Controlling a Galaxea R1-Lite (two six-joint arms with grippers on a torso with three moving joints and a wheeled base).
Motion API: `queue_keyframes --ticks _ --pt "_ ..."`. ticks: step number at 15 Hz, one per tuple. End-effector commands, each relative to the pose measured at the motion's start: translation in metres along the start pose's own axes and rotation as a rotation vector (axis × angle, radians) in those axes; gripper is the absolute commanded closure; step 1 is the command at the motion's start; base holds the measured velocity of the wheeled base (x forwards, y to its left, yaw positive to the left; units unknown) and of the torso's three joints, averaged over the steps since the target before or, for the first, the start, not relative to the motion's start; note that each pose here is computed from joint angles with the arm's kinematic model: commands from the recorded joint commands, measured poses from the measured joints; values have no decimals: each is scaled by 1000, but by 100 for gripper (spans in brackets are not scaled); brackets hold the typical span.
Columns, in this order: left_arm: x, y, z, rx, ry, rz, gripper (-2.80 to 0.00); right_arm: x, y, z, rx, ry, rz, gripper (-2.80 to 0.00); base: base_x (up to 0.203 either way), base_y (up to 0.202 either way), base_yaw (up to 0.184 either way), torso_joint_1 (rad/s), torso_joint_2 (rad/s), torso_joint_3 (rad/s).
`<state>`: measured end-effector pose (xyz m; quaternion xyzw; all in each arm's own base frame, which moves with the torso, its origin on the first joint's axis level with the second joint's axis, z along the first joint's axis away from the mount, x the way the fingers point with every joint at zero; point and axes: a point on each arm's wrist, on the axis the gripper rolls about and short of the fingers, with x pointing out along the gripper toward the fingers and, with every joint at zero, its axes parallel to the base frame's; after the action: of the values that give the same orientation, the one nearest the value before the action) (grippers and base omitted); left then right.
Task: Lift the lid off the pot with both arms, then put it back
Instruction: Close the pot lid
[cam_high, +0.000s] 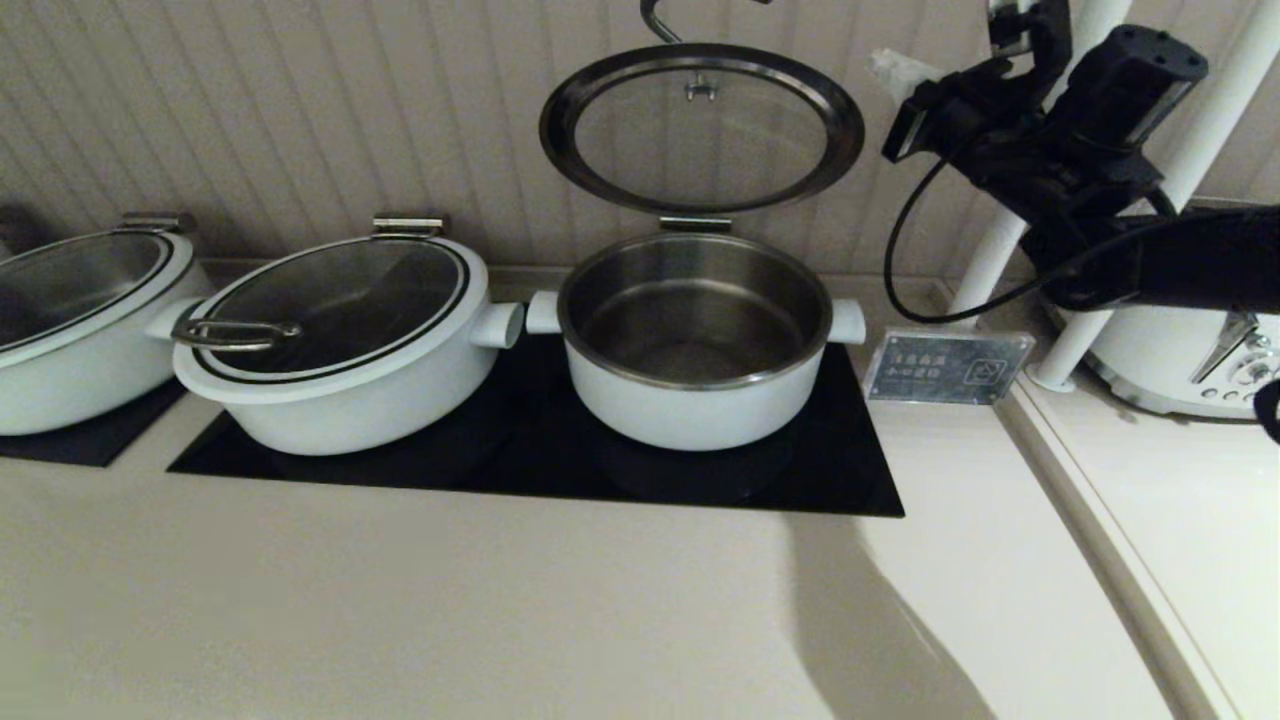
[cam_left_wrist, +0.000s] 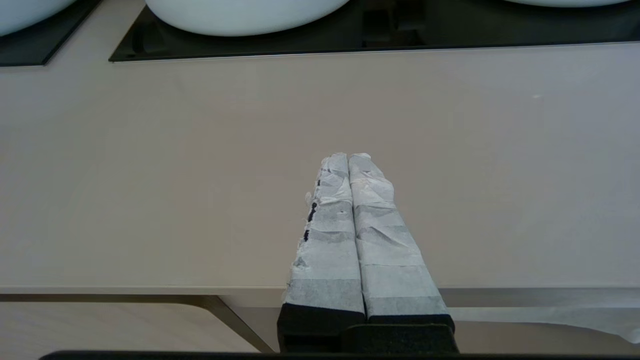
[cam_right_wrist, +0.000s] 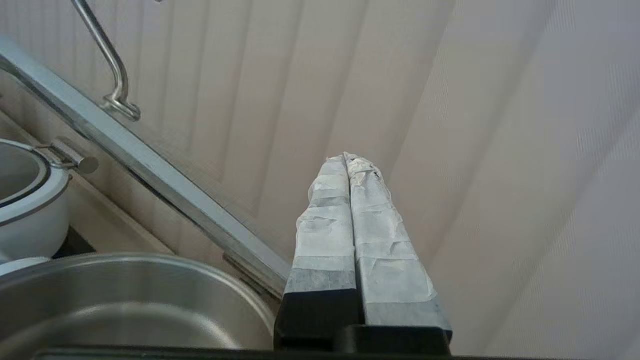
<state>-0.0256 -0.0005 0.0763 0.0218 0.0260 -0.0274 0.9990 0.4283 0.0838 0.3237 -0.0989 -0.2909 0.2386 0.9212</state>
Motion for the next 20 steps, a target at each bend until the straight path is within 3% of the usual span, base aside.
queue_keyframes --ticks 1,9,20 --pt "0 0 0 0 0 0 0 5 1 -18 3 9 8 0 0 0 0 0 0 0" --pt "0 0 0 0 0 0 0 6 4 -32 11 20 55 0 0 0 0 0 0 0" --pt "0 0 0 0 0 0 0 5 3 -18 4 2 74 0 0 0 0 0 0 0"
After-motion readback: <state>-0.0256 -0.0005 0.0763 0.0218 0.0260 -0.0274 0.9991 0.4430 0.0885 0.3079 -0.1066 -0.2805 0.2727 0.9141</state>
